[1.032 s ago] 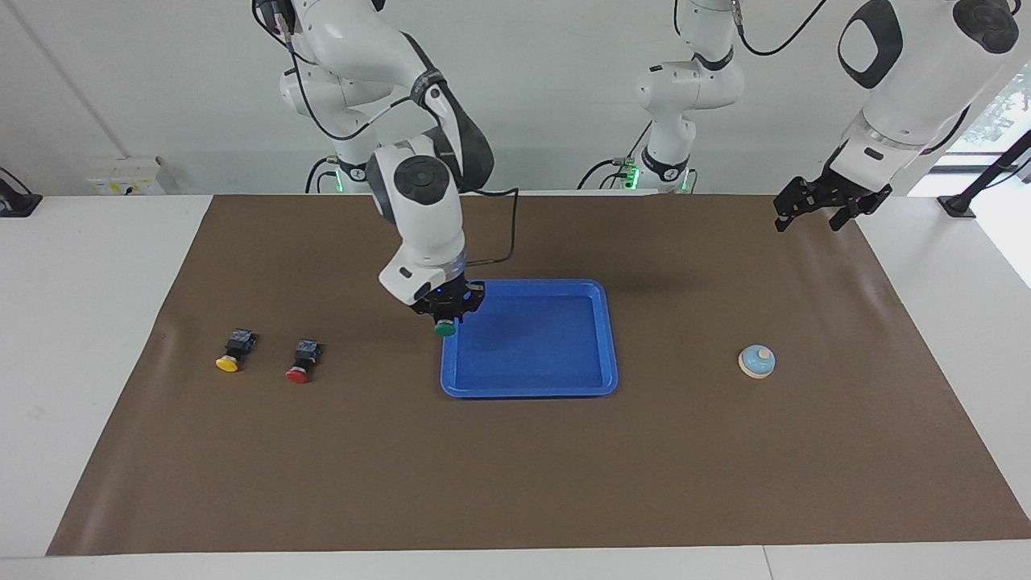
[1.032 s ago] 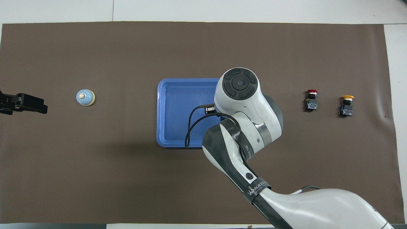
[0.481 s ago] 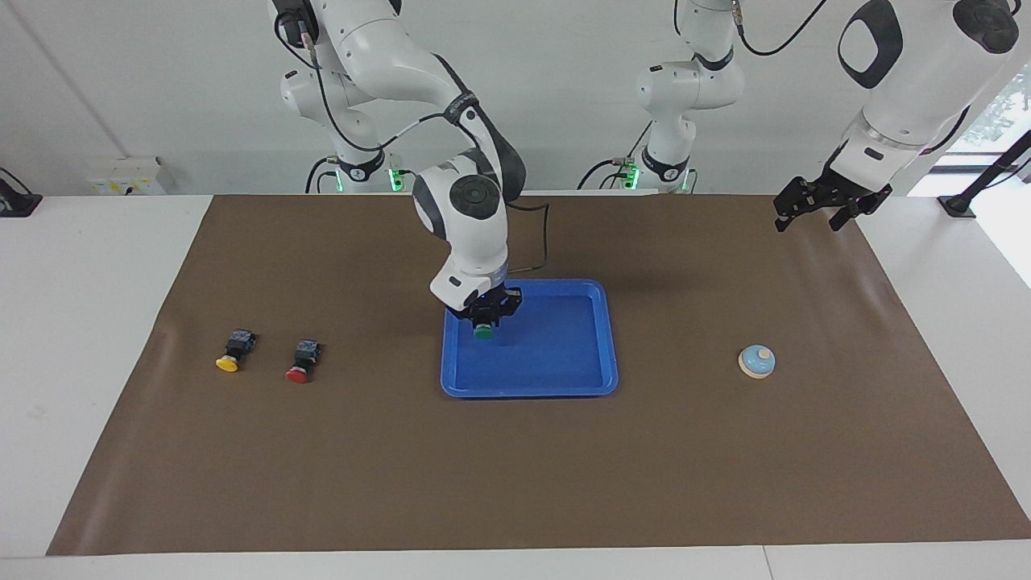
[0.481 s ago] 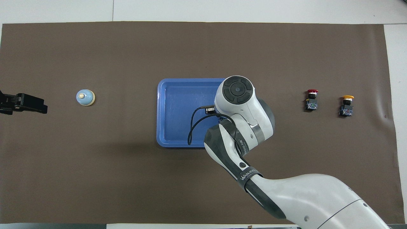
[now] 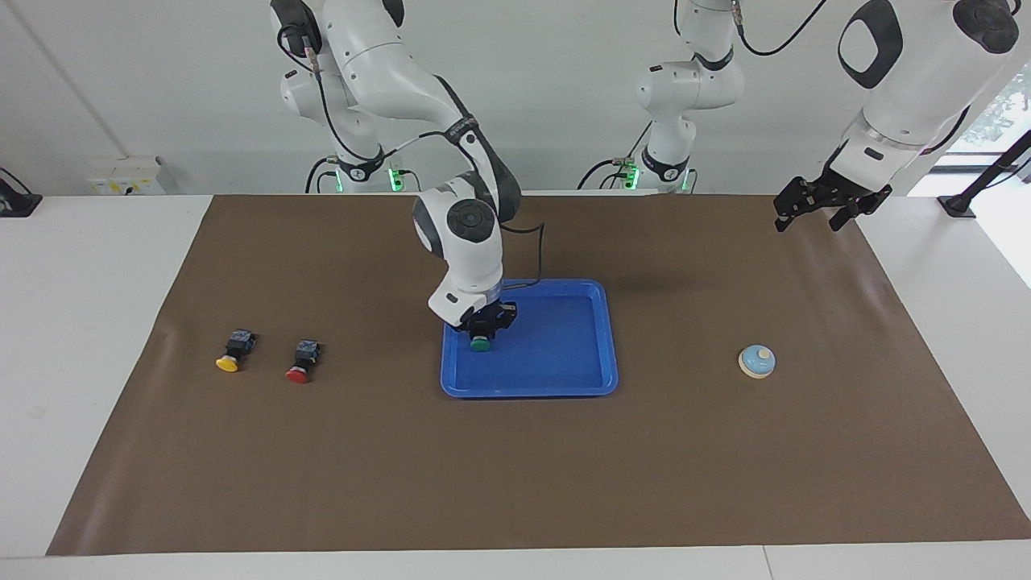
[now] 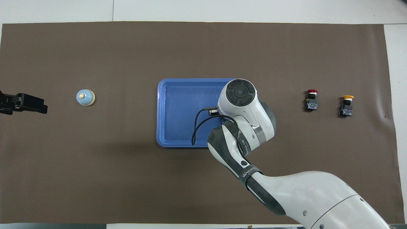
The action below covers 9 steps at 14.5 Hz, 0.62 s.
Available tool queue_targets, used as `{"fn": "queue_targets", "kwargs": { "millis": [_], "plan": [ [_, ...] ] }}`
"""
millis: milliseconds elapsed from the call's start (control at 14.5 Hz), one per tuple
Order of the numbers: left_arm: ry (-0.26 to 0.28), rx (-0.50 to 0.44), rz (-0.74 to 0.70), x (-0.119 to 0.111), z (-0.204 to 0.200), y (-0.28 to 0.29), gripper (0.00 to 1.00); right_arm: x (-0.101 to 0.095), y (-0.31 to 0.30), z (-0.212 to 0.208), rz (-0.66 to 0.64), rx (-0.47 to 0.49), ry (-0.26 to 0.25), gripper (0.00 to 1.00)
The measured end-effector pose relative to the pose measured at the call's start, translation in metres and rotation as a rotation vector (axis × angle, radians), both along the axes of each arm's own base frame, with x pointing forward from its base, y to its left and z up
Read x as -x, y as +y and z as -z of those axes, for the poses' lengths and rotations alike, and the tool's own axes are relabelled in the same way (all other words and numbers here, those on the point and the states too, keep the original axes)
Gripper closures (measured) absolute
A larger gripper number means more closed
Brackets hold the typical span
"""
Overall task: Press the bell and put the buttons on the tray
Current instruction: 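Carry the green button with the right gripper into the blue tray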
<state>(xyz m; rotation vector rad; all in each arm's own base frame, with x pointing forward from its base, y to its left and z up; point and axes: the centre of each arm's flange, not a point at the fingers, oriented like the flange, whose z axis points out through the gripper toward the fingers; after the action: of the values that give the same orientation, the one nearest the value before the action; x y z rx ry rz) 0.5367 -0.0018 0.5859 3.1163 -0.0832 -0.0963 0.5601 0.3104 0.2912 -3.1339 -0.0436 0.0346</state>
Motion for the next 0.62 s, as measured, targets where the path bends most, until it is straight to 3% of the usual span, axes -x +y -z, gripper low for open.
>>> {"fn": "queue_targets", "kwargs": {
  "millis": [138, 413, 619],
  "plan": [
    [0.0, 0.0, 0.0, 0.0, 0.0, 0.0, 0.0, 0.0, 0.0, 0.0, 0.041, 0.001, 0.001, 0.44],
    [0.0, 0.0, 0.0, 0.0, 0.0, 0.0, 0.0, -0.002, -0.001, -0.011, 0.098, 0.009, 0.009, 0.02],
    [0.0, 0.0, 0.0, 0.0, 0.0, 0.0, 0.0, -0.02, -0.023, -0.055, 0.142, 0.025, 0.028, 0.0]
  ]
}}
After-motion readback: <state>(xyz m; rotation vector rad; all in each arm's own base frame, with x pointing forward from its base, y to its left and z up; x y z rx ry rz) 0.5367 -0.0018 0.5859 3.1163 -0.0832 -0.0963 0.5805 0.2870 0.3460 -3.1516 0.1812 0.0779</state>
